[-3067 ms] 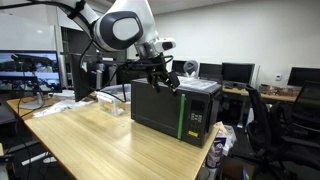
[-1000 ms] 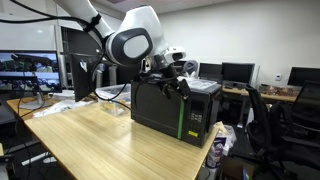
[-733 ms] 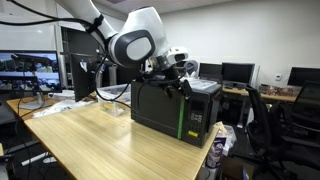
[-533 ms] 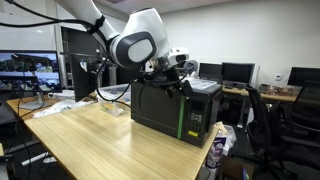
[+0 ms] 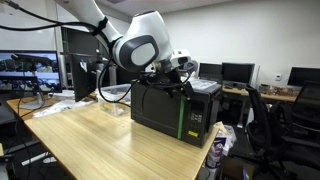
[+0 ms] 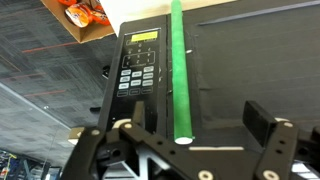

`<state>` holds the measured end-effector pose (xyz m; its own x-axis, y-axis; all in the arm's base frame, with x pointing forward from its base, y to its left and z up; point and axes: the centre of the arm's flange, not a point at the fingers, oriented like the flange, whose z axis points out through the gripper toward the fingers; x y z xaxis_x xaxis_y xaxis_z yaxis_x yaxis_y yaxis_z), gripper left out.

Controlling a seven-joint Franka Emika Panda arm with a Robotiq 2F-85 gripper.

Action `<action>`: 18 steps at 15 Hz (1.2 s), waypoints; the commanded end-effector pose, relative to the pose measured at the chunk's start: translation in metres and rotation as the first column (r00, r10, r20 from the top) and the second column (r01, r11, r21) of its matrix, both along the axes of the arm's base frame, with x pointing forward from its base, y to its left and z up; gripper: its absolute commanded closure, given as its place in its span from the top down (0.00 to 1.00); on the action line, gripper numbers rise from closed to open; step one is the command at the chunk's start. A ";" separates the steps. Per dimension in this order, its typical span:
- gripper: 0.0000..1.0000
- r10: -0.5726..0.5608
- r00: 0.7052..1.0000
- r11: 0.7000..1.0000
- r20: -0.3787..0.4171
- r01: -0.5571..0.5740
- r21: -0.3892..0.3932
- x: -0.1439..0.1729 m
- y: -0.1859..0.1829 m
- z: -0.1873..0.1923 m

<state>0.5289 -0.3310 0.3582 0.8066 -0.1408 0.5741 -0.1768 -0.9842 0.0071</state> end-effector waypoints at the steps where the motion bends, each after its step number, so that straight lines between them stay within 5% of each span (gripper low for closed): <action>1: 1.00 0.000 1.000 1.000 0.000 0.000 0.000 0.000 0.000 0.000; 18: 1.00 -0.008 1.000 0.999 -0.008 0.009 0.032 0.004 -0.002 -0.011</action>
<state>0.5332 -0.3335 0.3475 0.8099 -0.1658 0.5627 -0.1853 -0.9824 -0.0228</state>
